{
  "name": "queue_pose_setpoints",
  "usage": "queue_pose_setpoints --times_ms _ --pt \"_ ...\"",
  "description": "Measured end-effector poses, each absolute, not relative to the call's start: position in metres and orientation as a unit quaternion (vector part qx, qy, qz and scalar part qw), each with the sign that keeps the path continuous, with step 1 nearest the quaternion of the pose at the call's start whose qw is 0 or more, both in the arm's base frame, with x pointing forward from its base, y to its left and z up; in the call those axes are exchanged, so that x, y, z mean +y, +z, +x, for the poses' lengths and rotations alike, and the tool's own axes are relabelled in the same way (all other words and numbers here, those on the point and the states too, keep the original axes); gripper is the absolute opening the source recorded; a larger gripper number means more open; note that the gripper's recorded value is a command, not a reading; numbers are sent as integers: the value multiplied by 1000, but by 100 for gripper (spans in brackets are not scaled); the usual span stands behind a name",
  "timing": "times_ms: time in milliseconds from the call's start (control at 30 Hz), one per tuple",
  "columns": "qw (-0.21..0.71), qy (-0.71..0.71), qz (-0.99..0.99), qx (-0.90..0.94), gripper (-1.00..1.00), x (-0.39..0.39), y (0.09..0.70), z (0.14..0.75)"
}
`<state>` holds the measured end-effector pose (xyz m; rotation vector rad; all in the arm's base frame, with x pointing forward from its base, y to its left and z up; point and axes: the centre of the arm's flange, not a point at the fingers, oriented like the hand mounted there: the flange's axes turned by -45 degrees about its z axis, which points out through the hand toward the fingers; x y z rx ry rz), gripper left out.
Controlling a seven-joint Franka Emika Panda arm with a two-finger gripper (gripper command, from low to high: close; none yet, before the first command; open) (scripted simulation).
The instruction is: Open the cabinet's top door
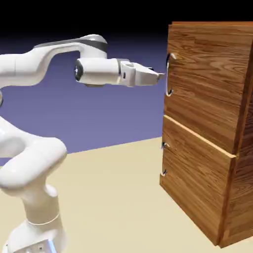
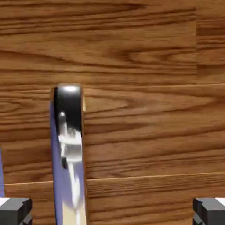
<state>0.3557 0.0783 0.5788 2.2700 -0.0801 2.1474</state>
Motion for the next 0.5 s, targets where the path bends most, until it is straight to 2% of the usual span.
queue_pose_setpoints --times_ms 200,333,367,500 --pt "17 707 707 -17 0 97 560 369" --pt "18 707 707 -17 0 96 561 409" --pt "17 707 707 -17 -100 95 560 419" --pt "-1 707 707 1 -100 88 561 401"
